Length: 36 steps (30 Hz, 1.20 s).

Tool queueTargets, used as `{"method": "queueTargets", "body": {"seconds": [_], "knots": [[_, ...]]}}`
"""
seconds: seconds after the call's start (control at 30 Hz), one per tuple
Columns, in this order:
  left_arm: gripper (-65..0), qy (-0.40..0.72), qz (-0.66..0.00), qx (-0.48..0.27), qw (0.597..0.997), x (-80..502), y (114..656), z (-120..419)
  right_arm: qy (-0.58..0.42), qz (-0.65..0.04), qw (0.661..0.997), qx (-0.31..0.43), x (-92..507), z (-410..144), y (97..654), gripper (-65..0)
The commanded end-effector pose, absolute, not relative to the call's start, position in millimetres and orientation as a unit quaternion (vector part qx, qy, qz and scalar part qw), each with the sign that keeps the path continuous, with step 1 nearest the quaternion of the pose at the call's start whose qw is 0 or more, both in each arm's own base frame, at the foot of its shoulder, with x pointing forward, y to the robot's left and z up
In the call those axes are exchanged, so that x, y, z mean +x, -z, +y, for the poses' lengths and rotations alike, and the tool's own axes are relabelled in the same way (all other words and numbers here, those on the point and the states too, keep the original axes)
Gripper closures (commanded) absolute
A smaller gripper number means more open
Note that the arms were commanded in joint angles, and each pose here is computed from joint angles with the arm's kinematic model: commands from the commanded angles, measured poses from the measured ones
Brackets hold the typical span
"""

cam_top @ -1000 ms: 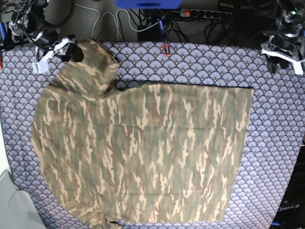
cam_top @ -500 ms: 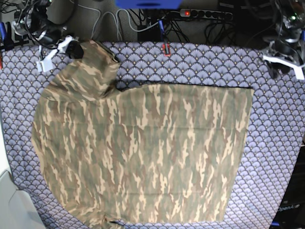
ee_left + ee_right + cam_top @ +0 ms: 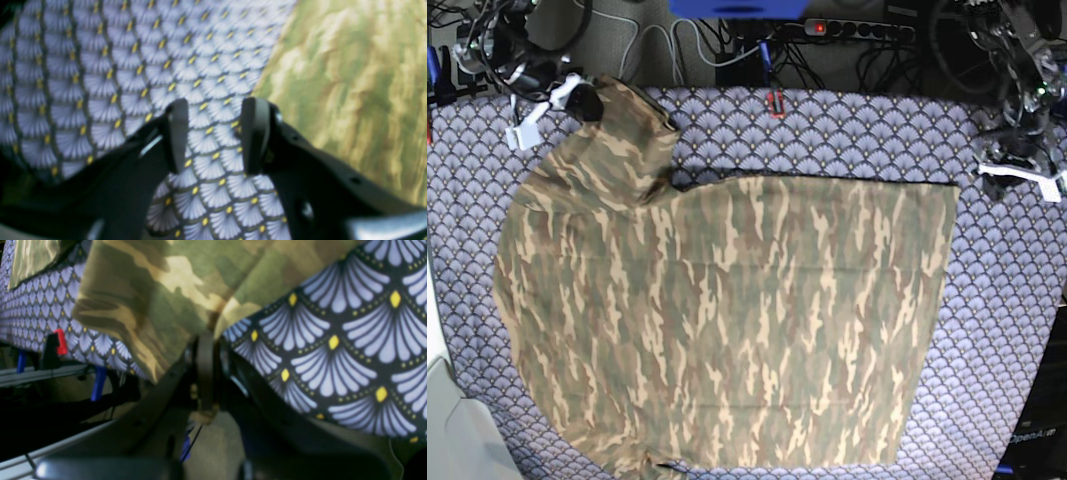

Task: Fold the T-shirt properly
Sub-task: 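Move the left gripper to the shirt's shoulder corner and grasp it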

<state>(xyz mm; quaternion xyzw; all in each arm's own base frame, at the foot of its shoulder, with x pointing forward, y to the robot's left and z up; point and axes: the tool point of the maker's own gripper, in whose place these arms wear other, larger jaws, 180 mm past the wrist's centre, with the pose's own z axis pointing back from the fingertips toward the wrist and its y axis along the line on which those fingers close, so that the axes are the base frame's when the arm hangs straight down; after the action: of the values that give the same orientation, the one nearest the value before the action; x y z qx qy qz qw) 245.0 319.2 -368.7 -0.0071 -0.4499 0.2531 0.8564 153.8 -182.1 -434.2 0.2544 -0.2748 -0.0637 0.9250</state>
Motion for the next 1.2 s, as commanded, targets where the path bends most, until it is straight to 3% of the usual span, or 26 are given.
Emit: {"method": "queueTargets", "body": {"seconds": [0.0, 0.2, 0.5, 1.03, 1.17], "knots": [[-25.9, -0.25, -0.476, -0.01, 0.843, 259, 355, 324, 0.053, -0.249, 0.937, 0.24, 143, -186, 441, 0.0], [-25.7, -0.266, -0.449, -0.036, 0.852, 270, 384, 315, 0.046, -0.246, 0.937, 0.244, 143, -181, 441, 0.0], [-25.7, -0.243, -0.47, -0.053, 0.847, 285, 387, 291, 0.021, -0.236, 0.935, 0.264, 144, -161, 443, 0.0], [-25.7, -0.277, -0.416, -0.064, 0.864, 263, 432, 285, 0.021, -0.236, 0.935, 0.264, 144, -161, 443, 0.0], [-25.7, -0.279, -0.434, -0.058, 0.855, 266, 429, 288, 0.021, -0.236, 0.935, 0.264, 144, -161, 443, 0.0]]}}
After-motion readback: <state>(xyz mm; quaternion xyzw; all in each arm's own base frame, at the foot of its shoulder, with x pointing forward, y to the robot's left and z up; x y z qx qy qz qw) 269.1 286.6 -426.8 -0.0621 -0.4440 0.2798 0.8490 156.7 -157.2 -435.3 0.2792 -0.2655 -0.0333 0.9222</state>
